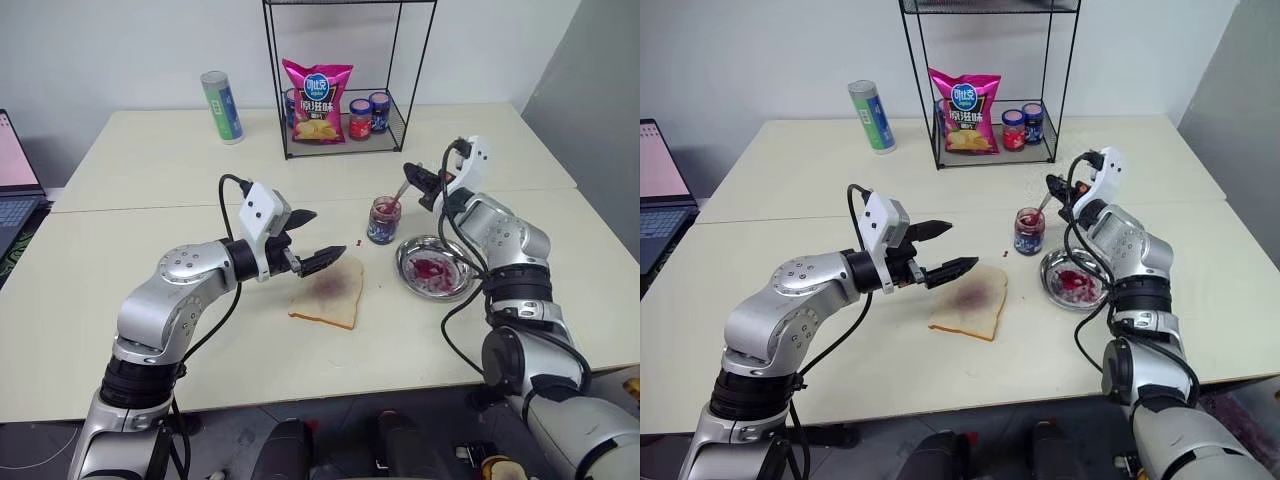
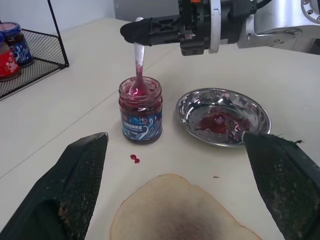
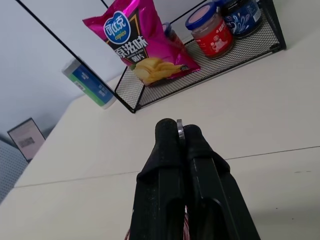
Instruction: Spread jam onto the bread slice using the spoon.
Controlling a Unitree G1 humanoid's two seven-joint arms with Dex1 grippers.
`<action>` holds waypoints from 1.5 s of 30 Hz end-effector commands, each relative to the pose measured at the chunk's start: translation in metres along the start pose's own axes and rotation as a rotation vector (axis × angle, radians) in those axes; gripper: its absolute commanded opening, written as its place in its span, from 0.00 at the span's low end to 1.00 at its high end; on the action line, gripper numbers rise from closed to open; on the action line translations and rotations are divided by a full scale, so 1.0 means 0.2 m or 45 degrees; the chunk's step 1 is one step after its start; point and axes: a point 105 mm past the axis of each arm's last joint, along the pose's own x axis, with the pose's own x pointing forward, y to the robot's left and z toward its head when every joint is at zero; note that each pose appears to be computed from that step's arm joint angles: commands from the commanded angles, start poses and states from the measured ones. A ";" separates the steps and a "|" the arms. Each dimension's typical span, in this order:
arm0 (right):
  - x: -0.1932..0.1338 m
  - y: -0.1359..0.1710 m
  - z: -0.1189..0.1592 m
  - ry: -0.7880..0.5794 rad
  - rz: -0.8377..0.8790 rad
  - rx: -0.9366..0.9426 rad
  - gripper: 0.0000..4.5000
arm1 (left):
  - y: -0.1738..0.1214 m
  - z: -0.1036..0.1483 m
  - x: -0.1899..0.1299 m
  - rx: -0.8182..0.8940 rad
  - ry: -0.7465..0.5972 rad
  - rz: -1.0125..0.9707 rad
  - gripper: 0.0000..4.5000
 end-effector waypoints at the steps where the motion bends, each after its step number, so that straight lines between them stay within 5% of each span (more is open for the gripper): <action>1: 0.00 0.06 0.10 -0.079 0.045 0.068 0.01 | 0.01 0.07 0.00 0.058 -0.059 0.000 1.00; 14: -0.01 0.06 0.15 -0.100 0.041 0.202 0.01 | 0.02 0.08 0.01 0.064 -0.065 0.005 1.00; 30: 0.01 0.23 0.02 -0.042 0.173 -0.733 0.01 | 0.01 0.07 0.00 0.065 -0.064 0.006 1.00; 35: 0.01 0.19 -0.07 0.021 0.188 -0.844 0.01 | 0.01 0.07 0.00 0.065 -0.066 0.008 1.00; 45: 0.01 0.17 -0.06 0.018 0.146 -0.524 0.01 | 0.02 0.08 0.00 0.065 -0.070 0.011 1.00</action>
